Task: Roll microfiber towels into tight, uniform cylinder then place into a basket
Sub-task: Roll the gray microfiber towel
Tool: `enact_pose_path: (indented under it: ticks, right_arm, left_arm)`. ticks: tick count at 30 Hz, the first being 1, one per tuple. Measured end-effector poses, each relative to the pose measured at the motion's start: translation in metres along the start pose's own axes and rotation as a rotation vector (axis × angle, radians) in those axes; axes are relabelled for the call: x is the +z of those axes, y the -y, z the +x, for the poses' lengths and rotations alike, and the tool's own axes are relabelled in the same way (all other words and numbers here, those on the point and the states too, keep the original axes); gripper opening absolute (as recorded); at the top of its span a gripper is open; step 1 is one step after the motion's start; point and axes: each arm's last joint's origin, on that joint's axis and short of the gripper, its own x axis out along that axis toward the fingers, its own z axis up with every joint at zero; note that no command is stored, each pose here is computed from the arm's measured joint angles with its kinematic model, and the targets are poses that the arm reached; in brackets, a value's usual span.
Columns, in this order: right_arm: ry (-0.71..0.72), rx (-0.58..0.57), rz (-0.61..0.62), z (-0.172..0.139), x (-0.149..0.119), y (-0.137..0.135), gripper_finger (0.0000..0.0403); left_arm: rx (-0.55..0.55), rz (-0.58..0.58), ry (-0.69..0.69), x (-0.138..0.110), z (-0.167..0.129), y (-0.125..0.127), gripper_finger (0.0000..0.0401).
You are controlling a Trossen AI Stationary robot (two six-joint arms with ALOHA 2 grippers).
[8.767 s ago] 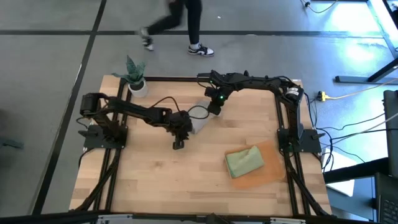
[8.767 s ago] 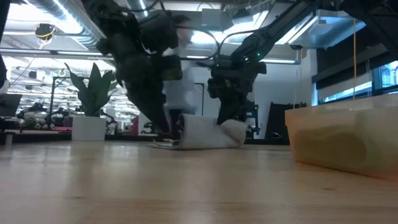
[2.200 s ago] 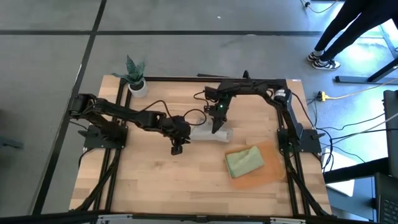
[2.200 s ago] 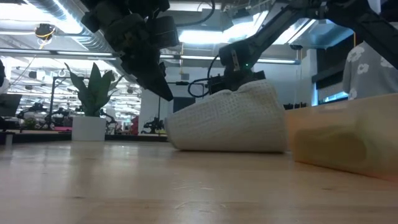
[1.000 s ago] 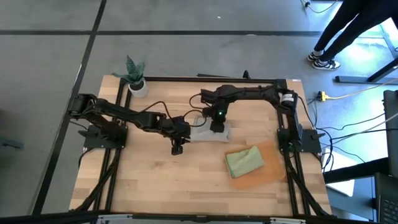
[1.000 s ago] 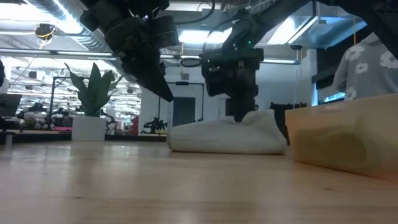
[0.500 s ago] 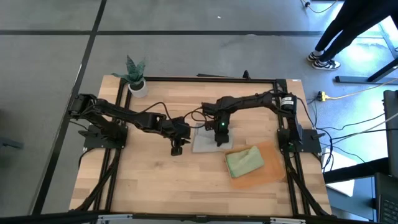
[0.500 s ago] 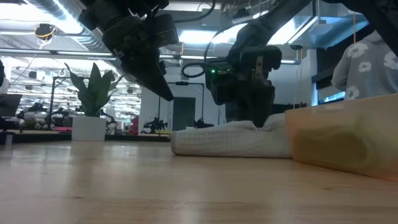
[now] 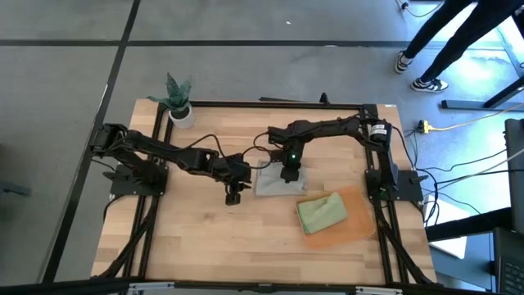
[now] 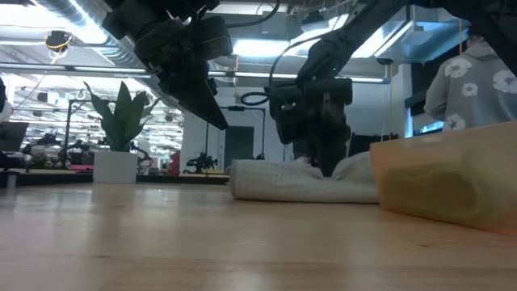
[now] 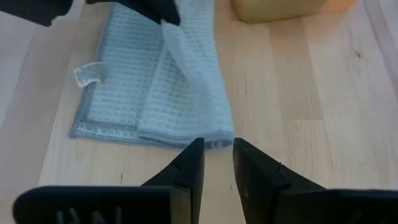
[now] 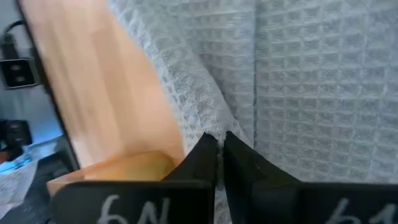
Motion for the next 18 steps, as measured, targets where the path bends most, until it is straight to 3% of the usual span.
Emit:
enact_pose_path:
  ticks: [10,15,18]
  right_arm:
    - [0.002,-0.084,0.006,-0.002,0.0,0.005,0.0016]
    - [0.002,-0.084,0.006,-0.002,0.0,0.005,0.0016]
    - [0.005,-0.064,0.005,-0.002,0.0,0.005,0.0016]
  left_arm:
    - [-0.007,0.002,0.05,0.005,0.001,0.001,0.0076]
    - [-0.059,0.034,0.126,0.009,0.023,0.008,0.0076]
    - [-0.112,0.044,0.094,0.002,0.042,0.012,0.0076]
